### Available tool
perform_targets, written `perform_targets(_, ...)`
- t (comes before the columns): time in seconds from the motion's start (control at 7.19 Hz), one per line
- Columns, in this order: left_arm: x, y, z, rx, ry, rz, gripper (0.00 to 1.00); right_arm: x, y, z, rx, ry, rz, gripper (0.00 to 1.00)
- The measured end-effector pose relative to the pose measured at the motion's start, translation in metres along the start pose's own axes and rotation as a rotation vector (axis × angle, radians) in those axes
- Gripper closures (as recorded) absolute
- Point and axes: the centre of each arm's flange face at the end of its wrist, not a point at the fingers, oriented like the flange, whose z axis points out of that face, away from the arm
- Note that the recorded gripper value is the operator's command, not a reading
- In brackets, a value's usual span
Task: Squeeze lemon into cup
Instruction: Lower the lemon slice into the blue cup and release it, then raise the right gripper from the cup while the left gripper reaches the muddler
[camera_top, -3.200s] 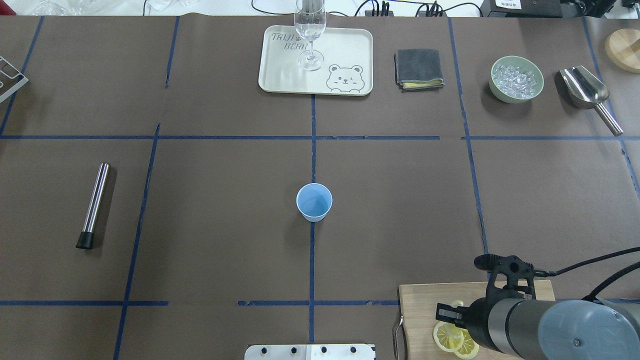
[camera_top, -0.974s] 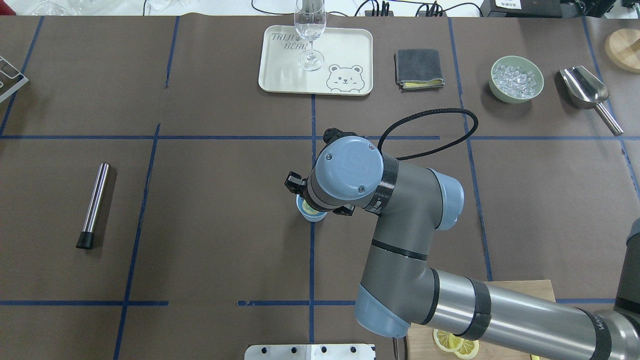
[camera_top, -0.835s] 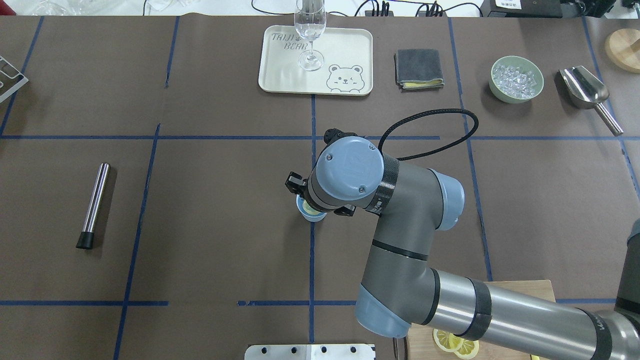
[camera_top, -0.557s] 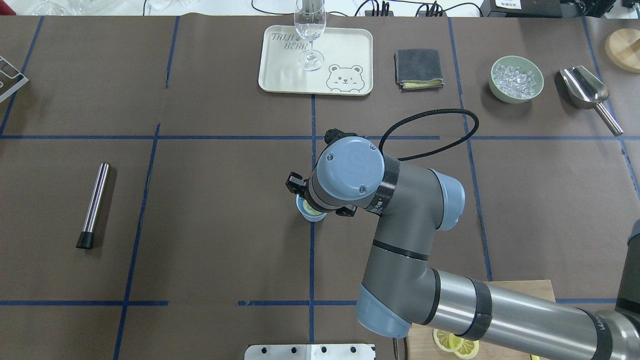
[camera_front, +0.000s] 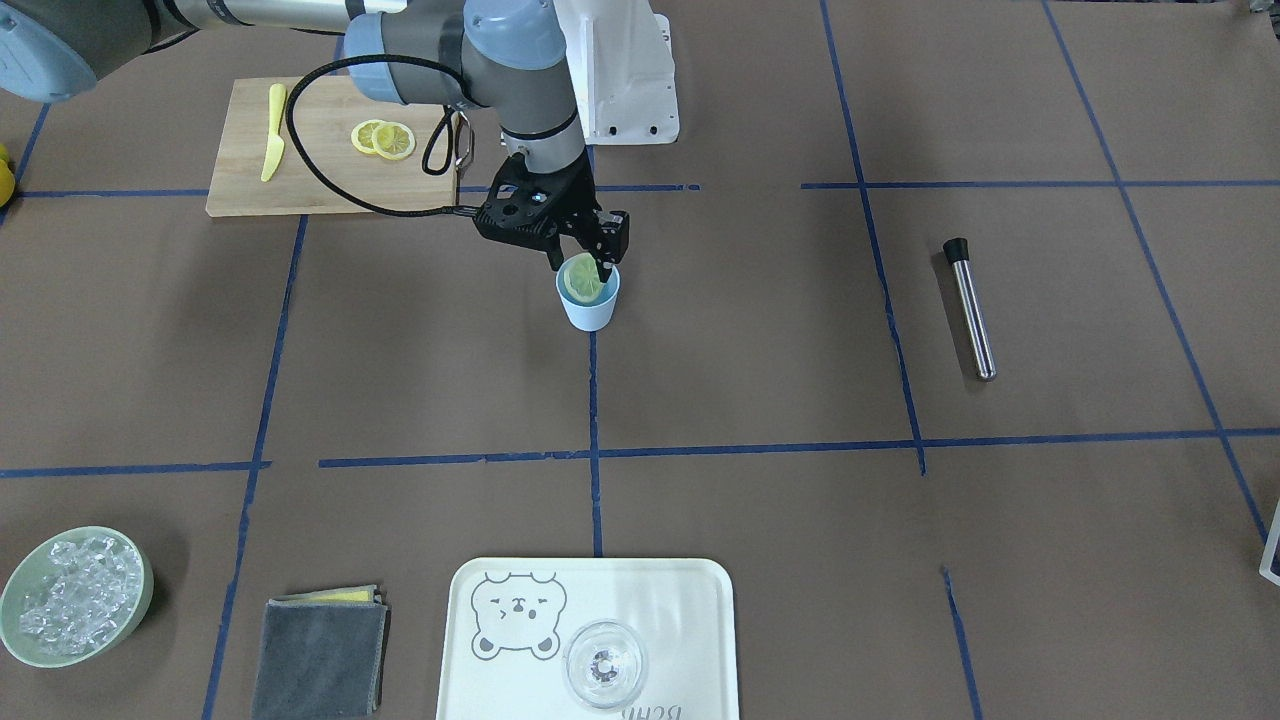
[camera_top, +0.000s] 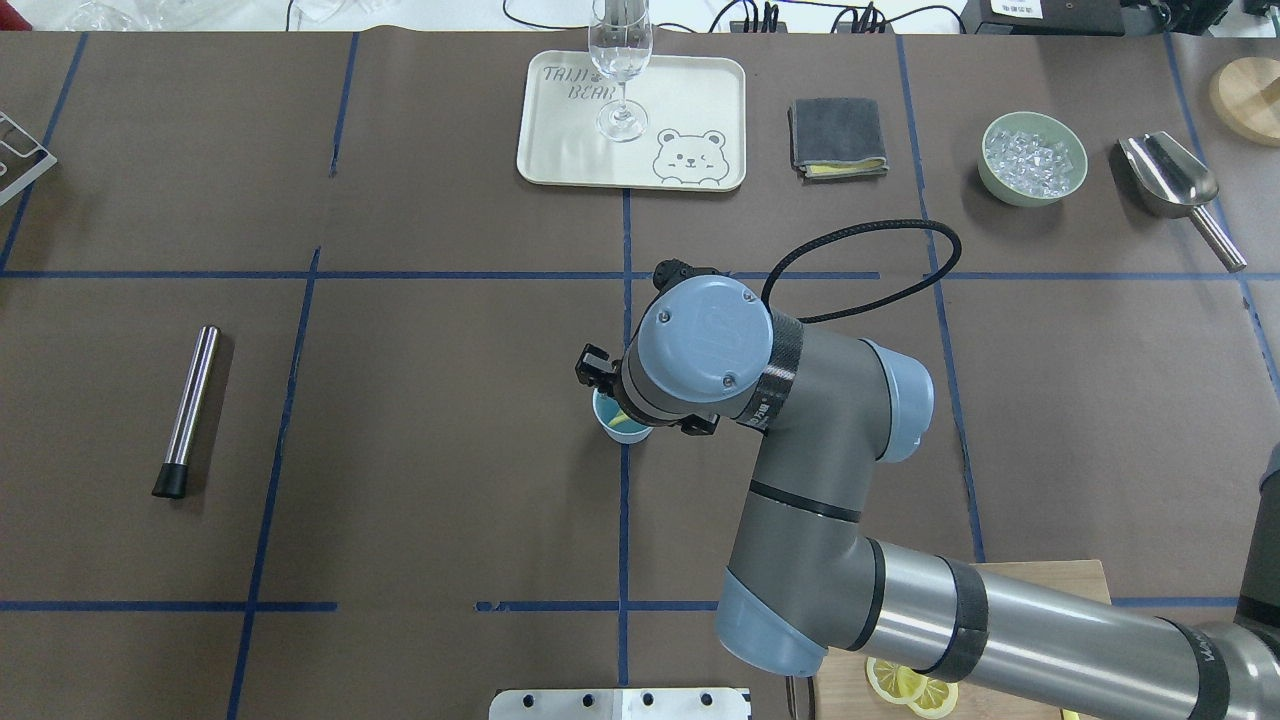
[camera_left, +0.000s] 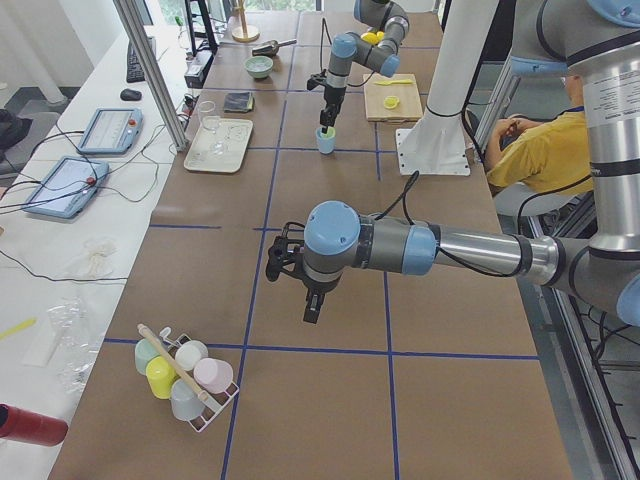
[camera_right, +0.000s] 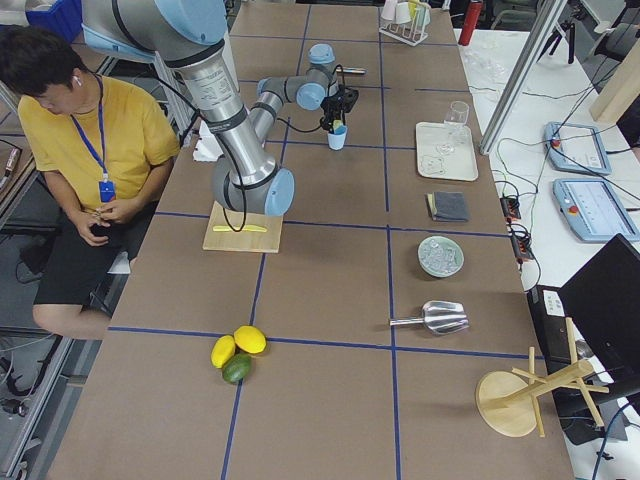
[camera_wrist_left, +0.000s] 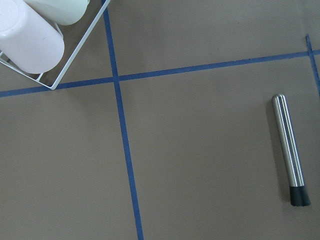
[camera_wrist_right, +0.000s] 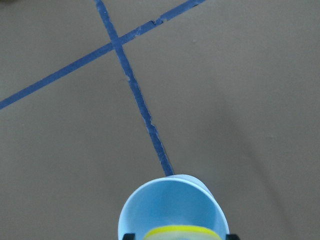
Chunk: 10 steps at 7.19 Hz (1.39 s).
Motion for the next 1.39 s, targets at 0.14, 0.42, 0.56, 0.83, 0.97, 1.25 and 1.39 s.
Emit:
perform_targets(0.14, 0.000, 0.000, -0.002, 0.004, -0.001, -0.001, 0.00, 0.001, 0.000, 0.000, 0.000, 0.001, 0.000, 0.13)
perform_targets(0.42, 0.001, -0.002, -0.002, 0.005, -0.004, -0.028, 0.00, 0.006, 0.001, -0.011, -0.018, -0.008, -0.001, 0.00)
perform_targets(0.56, 0.004, -0.007, -0.001, 0.010, -0.008, -0.045, 0.00, 0.024, -0.002, -0.031, -0.036, -0.015, 0.001, 0.00)
perform_targets(0.83, 0.021, -0.018, 0.012, 0.021, 0.003, 0.002, 0.00, 0.093, -0.033, -0.078, -0.070, -0.024, -0.011, 0.00)
perform_targets(0.97, 0.039, -0.027, 0.024, 0.033, 0.019, 0.018, 0.00, 0.128, -0.054, -0.093, -0.079, -0.009, -0.028, 0.00)
perform_targets(1.25, 0.093, -0.040, 0.065, 0.051, 0.062, -0.015, 0.00, 0.193, -0.098, -0.110, -0.088, 0.037, -0.116, 0.00)
perform_targets(1.39, 0.119, -0.044, 0.091, 0.043, 0.059, -0.052, 0.00, 0.217, -0.117, -0.114, -0.081, 0.059, -0.157, 0.00)
